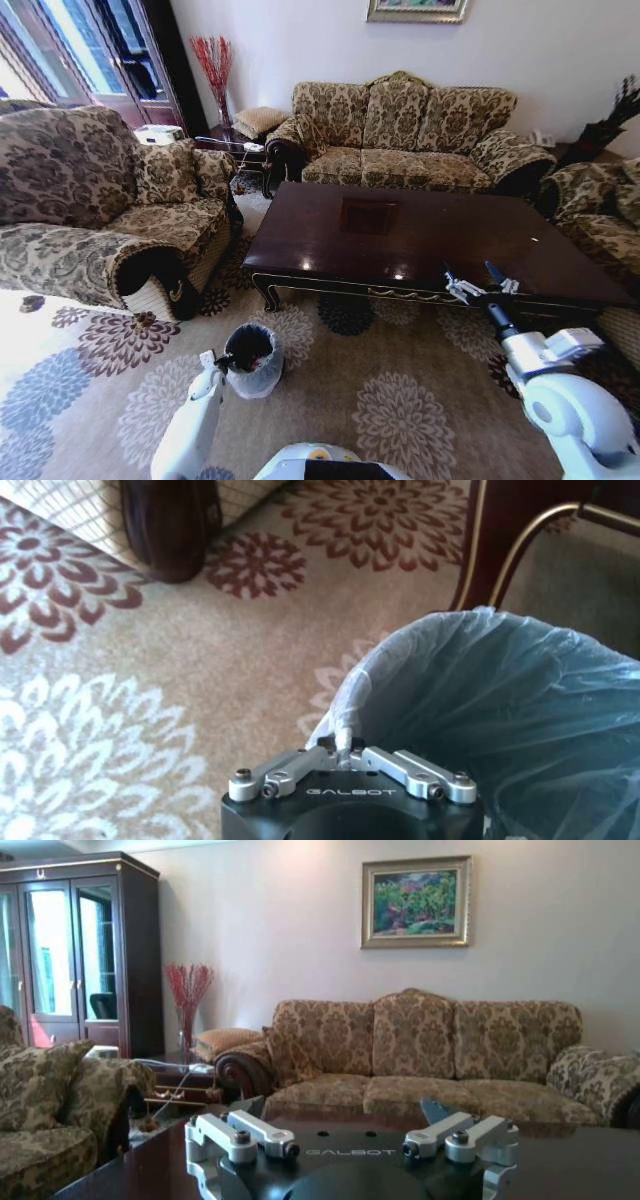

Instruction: Move to the front of the table and place the trash on the table into the trash bin.

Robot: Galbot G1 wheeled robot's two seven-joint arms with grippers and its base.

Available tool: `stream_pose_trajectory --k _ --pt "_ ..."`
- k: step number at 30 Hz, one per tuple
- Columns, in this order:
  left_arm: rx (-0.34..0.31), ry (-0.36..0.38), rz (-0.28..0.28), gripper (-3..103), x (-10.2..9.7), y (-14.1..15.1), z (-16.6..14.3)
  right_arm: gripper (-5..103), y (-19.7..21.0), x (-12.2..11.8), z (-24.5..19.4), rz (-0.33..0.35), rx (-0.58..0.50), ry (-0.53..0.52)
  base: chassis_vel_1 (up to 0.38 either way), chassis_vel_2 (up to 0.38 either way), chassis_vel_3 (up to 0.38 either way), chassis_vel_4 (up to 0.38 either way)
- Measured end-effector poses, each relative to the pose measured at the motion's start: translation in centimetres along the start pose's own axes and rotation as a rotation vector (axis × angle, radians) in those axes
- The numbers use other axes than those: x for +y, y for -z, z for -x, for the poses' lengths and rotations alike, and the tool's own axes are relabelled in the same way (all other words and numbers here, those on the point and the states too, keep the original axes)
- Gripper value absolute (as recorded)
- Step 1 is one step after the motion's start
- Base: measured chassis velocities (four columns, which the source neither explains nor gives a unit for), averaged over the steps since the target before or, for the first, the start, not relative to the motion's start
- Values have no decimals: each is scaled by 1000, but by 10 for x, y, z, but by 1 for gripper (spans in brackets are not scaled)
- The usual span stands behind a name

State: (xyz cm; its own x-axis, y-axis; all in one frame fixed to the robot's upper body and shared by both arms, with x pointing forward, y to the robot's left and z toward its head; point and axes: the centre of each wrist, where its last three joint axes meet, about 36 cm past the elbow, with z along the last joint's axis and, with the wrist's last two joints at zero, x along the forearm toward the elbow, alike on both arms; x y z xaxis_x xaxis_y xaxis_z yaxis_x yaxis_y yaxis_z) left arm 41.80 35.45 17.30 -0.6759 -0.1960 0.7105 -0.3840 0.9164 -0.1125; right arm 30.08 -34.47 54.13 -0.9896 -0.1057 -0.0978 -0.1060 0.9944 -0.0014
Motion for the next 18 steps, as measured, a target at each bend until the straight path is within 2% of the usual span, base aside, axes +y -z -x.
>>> stream_pose_trajectory --k 14,18 --pt "-2 0 28 0 -12 -23 14 100 3 -5 8 -12 -6 -4 0 0 0 0" --pt "-24 2 35 0 -20 -30 21 100 2 -9 12 -9 -6 -7 0 0 0 0"
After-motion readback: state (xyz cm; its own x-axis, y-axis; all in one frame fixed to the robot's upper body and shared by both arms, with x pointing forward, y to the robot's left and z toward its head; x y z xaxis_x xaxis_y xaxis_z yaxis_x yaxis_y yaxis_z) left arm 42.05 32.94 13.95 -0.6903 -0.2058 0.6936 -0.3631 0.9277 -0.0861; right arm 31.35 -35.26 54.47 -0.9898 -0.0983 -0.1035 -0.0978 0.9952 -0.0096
